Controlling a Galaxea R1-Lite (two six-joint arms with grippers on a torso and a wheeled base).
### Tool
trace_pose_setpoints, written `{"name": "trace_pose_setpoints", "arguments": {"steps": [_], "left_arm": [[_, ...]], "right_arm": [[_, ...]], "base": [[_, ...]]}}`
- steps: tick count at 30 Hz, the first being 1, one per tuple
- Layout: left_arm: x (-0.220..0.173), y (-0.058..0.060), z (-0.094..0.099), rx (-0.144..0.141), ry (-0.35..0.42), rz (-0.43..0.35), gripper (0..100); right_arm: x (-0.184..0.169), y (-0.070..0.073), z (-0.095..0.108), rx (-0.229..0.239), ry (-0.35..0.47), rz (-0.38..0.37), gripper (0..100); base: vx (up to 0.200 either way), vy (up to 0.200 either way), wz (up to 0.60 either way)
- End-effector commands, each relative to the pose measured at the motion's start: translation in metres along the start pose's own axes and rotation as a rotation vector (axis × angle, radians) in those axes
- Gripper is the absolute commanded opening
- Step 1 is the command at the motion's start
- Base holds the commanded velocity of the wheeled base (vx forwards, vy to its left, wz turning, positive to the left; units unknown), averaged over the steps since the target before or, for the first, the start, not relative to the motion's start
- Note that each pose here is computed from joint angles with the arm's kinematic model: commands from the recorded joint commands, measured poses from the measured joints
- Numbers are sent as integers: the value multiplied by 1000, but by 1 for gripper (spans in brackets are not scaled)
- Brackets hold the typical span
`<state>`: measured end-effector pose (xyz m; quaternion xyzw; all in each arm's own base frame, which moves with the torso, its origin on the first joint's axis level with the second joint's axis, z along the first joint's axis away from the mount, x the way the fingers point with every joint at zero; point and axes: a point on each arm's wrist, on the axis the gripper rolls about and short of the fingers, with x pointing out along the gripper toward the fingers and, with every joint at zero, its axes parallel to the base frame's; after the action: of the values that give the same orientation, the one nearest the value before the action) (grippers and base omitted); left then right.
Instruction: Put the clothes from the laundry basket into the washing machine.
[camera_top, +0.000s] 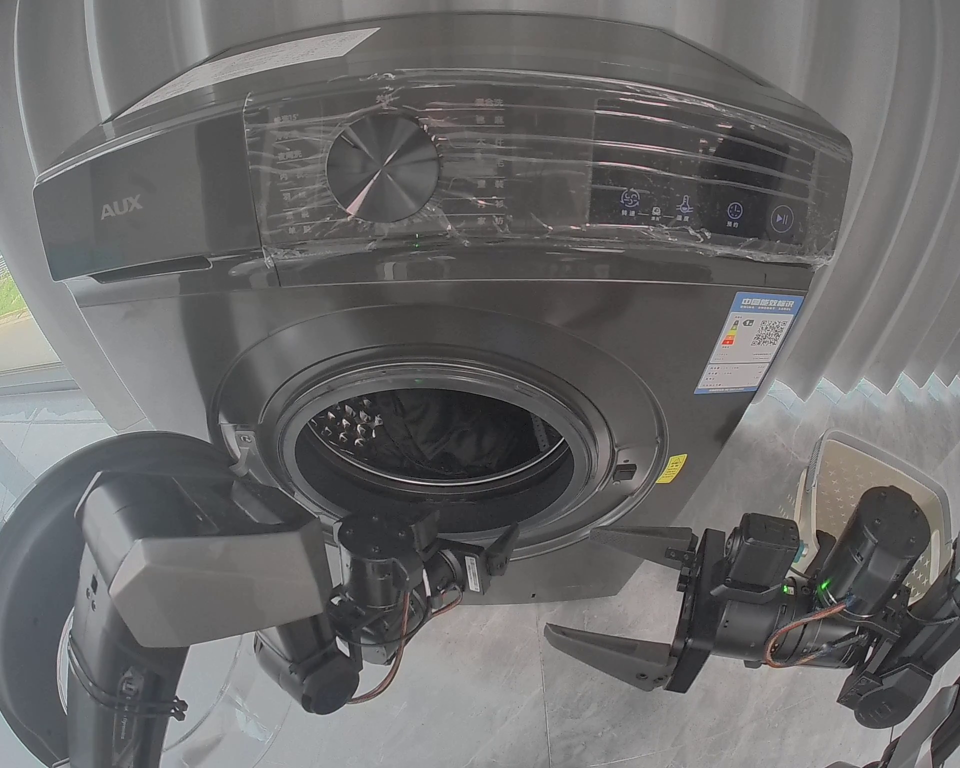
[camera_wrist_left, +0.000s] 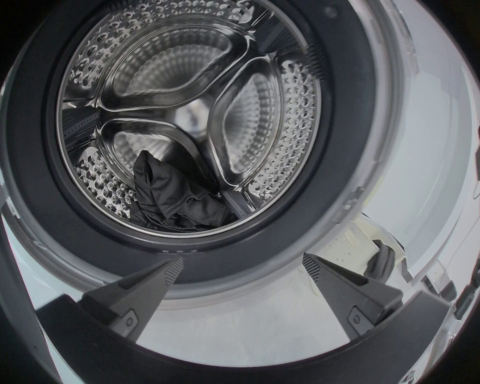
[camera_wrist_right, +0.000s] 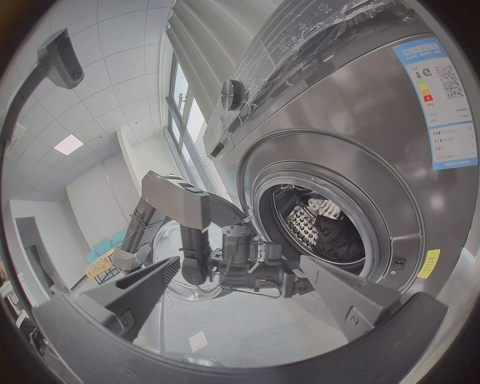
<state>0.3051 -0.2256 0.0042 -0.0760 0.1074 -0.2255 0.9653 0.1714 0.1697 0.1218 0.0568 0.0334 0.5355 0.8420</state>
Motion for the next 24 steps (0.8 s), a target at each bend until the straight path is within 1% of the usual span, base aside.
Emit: {"name": "trace_pose_setpoints", "arguments": {"steps": [1,5,9,11,12,14,17,18,19,21,23,24], "left_arm": [[-43,-18,19,2,-16,-70,100],[-79,-30,39,-1,-30,-121,100],[-104,-38,61,-12,-81,-166,100],[-107,-39,64,-14,-89,-171,100],[-117,-42,74,-19,-124,-186,100],[-127,-41,77,-17,-126,-188,100],[-149,-41,71,-12,-84,-214,100],[-153,-42,71,-18,-81,-220,100],[-154,-41,71,-24,-82,-219,100],[-154,-39,74,-19,-94,-203,100],[-155,-36,82,-31,-129,-182,100],[-155,-36,82,-31,-129,-182,100]], "right_arm": [[0,0,1,-1,-3,0,100],[-2,1,3,-6,-14,1,100],[-2,1,4,-8,-18,2,100],[-2,2,5,-8,-20,2,100],[-2,1,4,-8,-18,2,100],[-2,1,4,-5,-17,2,100],[-2,2,3,-6,-14,3,100],[-2,2,4,-6,-14,1,100],[-2,2,4,-6,-14,1,100],[-3,2,4,-4,-14,1,100],[-3,1,4,-5,-15,2,100],[-3,1,4,-5,-15,2,100]], "base": [[0,0,0],[0,0,0],[0,0,0],[0,0,0],[0,0,0],[0,0,0],[0,0,0],[0,0,0],[0,0,0],[0,0,0],[0,0,0],[0,0,0]]}}
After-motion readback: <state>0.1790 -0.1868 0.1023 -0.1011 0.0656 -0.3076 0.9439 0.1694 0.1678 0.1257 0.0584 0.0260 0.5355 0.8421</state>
